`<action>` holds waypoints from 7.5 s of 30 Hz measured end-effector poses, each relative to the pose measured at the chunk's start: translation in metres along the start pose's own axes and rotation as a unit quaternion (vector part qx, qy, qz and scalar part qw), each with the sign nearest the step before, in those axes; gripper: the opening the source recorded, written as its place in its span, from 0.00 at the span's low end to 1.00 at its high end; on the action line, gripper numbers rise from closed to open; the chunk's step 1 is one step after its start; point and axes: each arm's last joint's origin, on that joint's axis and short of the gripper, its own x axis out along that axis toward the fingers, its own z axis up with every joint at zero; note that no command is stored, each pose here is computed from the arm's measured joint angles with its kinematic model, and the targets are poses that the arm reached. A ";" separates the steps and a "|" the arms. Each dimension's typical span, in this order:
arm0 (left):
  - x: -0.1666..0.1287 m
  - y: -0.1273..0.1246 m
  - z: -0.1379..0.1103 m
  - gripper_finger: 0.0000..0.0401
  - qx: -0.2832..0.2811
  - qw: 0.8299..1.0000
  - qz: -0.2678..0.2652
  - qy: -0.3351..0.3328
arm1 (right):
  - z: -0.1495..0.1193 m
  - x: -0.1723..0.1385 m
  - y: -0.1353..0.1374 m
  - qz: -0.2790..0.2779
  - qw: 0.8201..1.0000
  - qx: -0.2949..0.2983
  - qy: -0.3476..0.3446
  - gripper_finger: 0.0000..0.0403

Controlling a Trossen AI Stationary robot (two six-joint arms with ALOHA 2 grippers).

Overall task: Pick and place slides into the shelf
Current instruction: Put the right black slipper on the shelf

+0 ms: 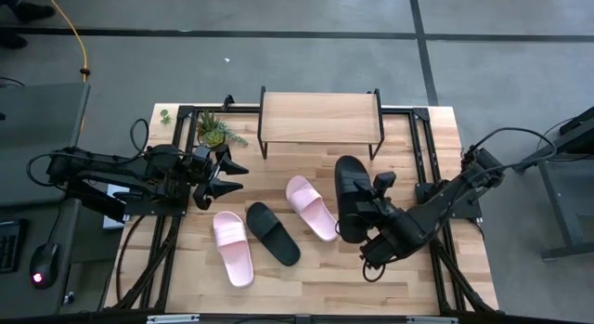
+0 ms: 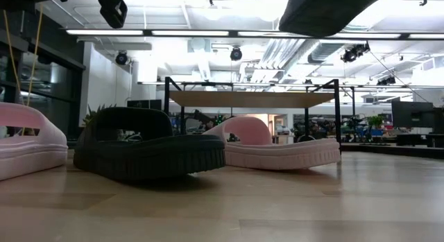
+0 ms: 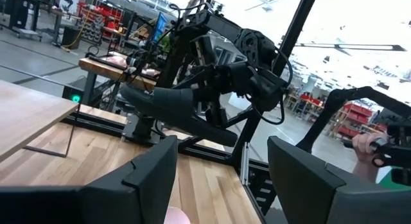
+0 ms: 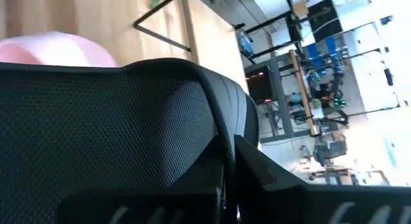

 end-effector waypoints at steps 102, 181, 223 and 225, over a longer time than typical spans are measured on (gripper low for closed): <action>-0.001 0.001 0.015 0.56 0.127 0.984 0.120 0.046 | -0.129 0.208 -0.183 0.131 0.989 0.050 0.038 0.00; -0.001 0.001 0.015 0.56 0.127 0.983 0.123 0.047 | -0.161 0.246 -0.186 0.179 0.979 0.052 0.085 0.10; -0.001 0.001 0.015 0.56 0.127 0.983 0.123 0.046 | -0.162 0.245 -0.182 0.207 0.972 0.075 0.084 0.29; -0.001 0.001 0.015 0.56 0.127 0.983 0.123 0.046 | -0.162 0.245 -0.182 0.208 0.972 0.075 0.085 0.29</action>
